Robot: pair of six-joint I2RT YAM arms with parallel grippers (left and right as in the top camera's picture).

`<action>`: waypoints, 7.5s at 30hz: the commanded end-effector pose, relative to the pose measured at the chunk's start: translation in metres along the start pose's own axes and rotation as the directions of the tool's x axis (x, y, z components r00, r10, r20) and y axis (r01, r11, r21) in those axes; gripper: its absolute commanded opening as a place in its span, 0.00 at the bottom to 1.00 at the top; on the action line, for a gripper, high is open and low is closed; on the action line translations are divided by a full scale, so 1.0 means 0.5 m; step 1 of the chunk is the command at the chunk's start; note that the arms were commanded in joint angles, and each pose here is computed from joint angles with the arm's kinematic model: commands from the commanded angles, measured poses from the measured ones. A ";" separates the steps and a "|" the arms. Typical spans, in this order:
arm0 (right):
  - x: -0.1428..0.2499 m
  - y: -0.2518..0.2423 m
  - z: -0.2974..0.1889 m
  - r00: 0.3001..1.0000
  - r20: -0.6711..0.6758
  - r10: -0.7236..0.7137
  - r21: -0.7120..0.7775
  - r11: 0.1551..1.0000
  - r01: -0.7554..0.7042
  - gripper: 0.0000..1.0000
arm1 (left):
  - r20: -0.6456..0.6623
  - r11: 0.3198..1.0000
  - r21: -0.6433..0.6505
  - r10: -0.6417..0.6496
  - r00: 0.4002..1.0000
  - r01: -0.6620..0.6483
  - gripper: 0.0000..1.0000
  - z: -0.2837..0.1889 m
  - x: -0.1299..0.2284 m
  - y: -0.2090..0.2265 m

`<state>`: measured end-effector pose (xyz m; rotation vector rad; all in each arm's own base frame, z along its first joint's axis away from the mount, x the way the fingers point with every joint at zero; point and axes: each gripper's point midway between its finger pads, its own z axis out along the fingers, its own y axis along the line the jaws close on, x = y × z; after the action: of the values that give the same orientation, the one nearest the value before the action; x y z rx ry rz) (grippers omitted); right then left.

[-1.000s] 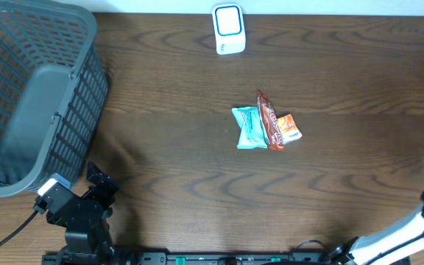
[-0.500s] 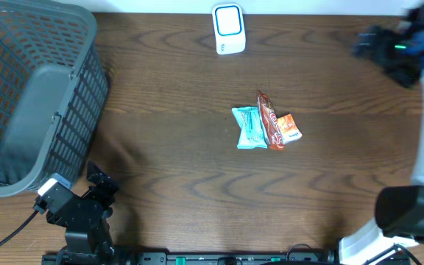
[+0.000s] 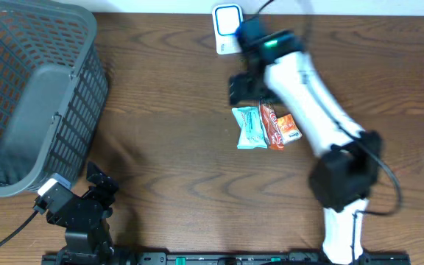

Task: Scan the item barcode
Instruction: 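Reach the right gripper to the mint-green wipes pack and grasp it, then lift the wipes pack off the table with the right gripper, then carry the wipes pack up toward the scanner with the right gripper, then carry the wipes pack to the far right and release it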

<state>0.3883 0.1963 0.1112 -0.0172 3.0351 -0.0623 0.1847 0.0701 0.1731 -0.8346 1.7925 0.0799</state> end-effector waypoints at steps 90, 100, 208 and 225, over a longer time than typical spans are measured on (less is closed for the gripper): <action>0.087 0.163 -0.046 0.933 -0.150 -0.327 -0.986 0.122 -0.116 0.01 | 0.006 1.000 0.000 -0.006 1.000 0.006 0.93 -0.002 -0.003 0.000; 0.103 0.147 -0.017 0.906 -0.243 -0.346 -0.949 0.277 -0.149 0.01 | 0.006 1.000 0.001 -0.006 1.000 0.006 0.93 -0.002 -0.003 0.000; -0.138 -0.796 0.015 0.825 0.185 0.534 0.339 0.753 -0.564 0.01 | 0.006 1.000 0.000 -0.006 1.000 0.006 0.93 -0.002 -0.003 0.000; -0.023 -0.977 0.121 0.723 0.126 0.679 0.246 0.685 -0.686 0.98 | 0.006 1.000 0.001 -0.006 1.000 0.006 0.94 -0.002 -0.003 0.000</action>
<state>0.3900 -0.3032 0.0466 1.2374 2.7729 -0.5431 0.1847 0.0701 0.1731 -0.8373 1.7912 0.0779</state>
